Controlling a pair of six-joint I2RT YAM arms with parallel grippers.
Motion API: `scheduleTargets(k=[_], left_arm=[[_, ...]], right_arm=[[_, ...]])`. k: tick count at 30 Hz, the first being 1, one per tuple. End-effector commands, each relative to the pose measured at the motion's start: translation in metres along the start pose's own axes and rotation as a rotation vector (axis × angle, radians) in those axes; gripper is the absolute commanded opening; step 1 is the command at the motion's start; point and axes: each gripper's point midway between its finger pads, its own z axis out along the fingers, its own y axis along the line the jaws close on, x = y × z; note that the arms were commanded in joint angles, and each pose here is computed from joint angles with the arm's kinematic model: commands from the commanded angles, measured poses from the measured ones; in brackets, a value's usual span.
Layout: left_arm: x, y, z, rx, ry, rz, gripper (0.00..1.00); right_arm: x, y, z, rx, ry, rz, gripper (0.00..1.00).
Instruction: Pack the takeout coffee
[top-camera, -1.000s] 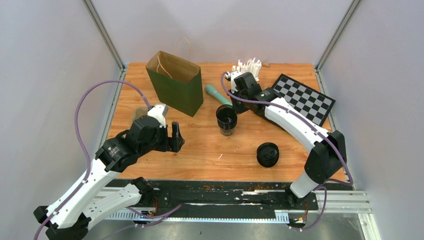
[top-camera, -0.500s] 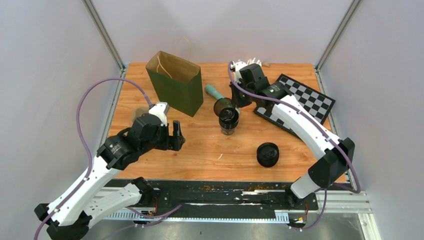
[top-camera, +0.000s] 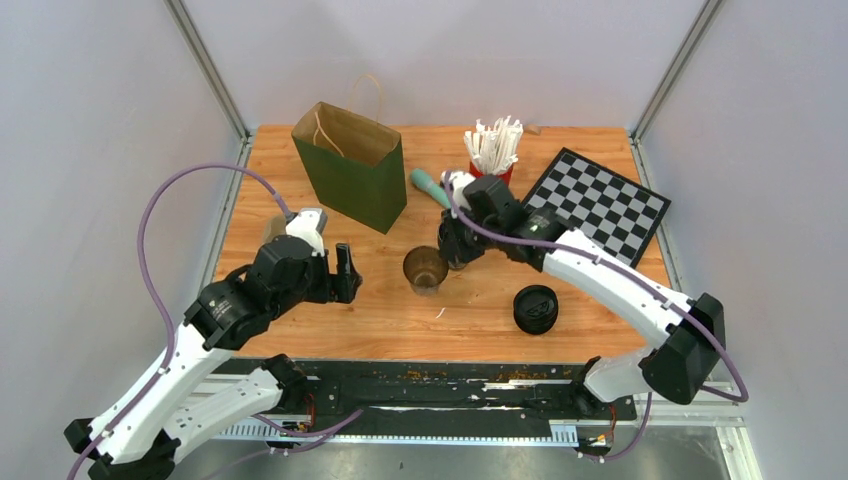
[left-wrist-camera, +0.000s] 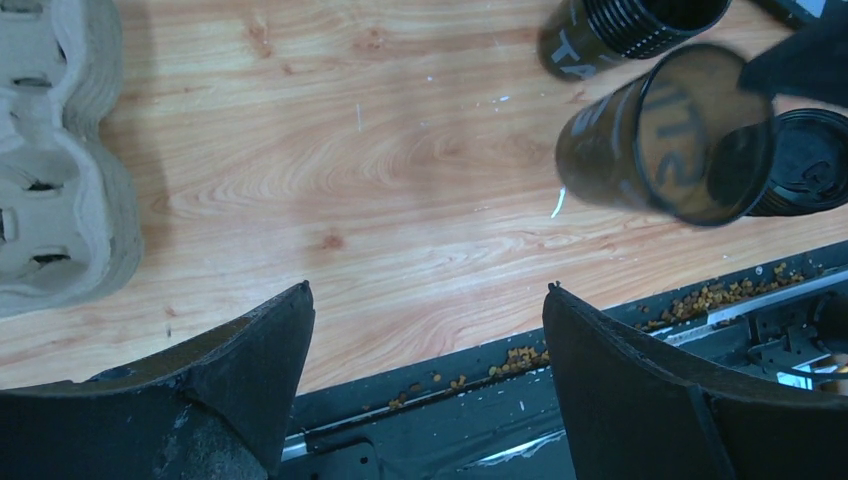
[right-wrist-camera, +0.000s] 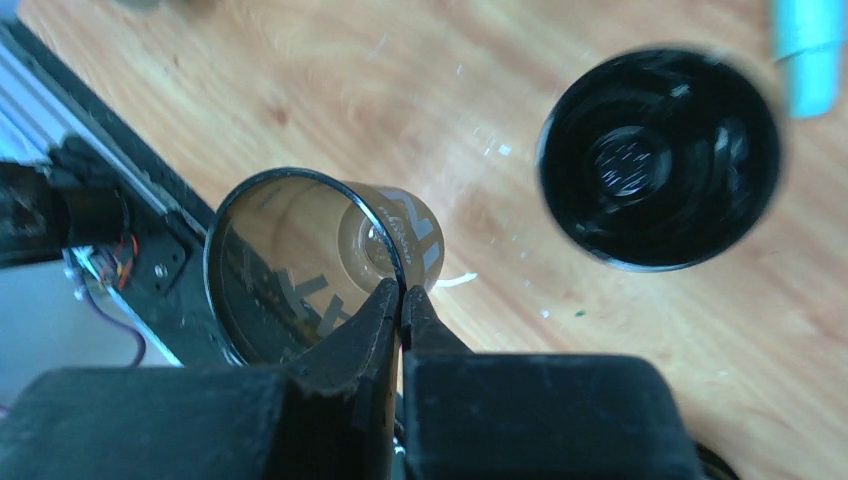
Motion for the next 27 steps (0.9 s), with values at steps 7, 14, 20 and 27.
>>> scheduleTargets(k=[7,14,20,27], left_arm=[[0.026,-0.001,0.01,0.06,0.004,-0.061,0.91],[0.039,-0.003,0.018,0.088,0.026,-0.047,0.91],[0.041,-0.004,0.019,0.088,0.041,-0.04,0.91],[0.038,-0.005,0.016,0.102,0.03,-0.032,0.92]], right_arm=[[0.049,0.025,0.037,-0.008,-0.008,-0.013,0.0],[0.072,0.018,0.058,0.015,0.043,0.003,0.0],[0.083,0.01,0.063,0.057,0.083,0.014,0.02],[0.082,0.001,0.047,0.111,0.088,-0.006,0.19]])
